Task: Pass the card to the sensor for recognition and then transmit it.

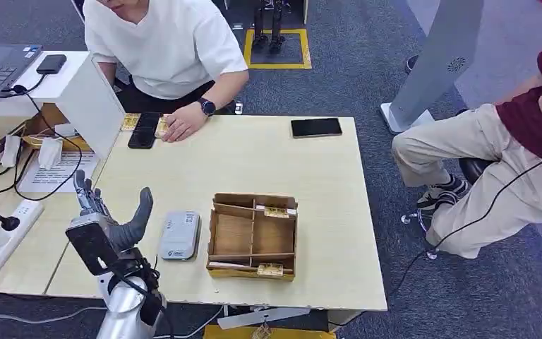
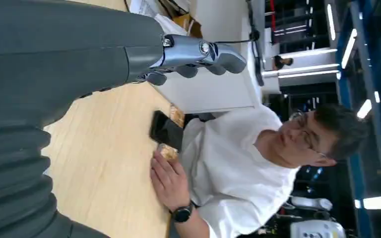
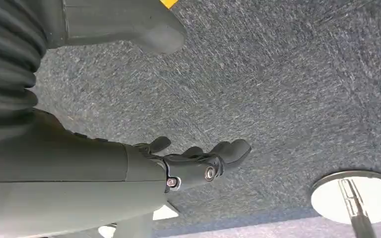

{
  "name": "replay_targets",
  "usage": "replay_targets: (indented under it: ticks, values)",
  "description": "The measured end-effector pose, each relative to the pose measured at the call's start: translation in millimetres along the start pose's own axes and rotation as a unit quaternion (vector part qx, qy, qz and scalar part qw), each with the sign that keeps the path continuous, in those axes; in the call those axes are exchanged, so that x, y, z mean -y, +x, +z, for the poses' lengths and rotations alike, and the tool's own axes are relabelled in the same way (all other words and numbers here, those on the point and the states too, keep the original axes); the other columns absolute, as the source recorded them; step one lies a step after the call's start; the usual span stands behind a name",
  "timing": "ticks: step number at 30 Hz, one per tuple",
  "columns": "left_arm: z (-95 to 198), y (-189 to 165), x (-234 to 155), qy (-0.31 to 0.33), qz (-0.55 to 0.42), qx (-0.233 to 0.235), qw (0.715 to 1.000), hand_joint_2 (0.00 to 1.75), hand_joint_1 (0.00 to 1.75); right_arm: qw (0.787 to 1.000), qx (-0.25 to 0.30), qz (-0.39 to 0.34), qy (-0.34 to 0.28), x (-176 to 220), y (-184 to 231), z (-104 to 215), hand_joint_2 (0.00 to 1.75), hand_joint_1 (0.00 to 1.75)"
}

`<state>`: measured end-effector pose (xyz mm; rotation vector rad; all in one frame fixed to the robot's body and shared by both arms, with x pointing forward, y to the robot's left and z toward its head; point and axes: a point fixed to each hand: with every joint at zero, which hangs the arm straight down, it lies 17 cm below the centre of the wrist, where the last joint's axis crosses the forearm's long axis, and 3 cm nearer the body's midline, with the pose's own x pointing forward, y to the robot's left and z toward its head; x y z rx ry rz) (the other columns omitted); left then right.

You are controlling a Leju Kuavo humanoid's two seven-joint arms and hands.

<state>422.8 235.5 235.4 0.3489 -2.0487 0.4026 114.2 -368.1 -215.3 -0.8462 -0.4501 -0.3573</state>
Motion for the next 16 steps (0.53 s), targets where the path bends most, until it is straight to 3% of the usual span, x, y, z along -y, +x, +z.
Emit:
replay_targets:
  ticks: [8, 16]
  values:
    - [28.9, 44.3, 8.3, -0.041, 0.037, 0.043, 0.998, 1.75, 0.00, 1.000, -0.008, -0.009, -0.006, 2.5, -3.8, 0.0, 1.75, 0.00]
    - [47.5, 57.3, 11.6, -0.070, 0.048, 0.051, 0.995, 1.75, 0.00, 1.000, -0.012, -0.014, -0.009, 3.9, -5.8, 0.1, 1.75, 0.00]
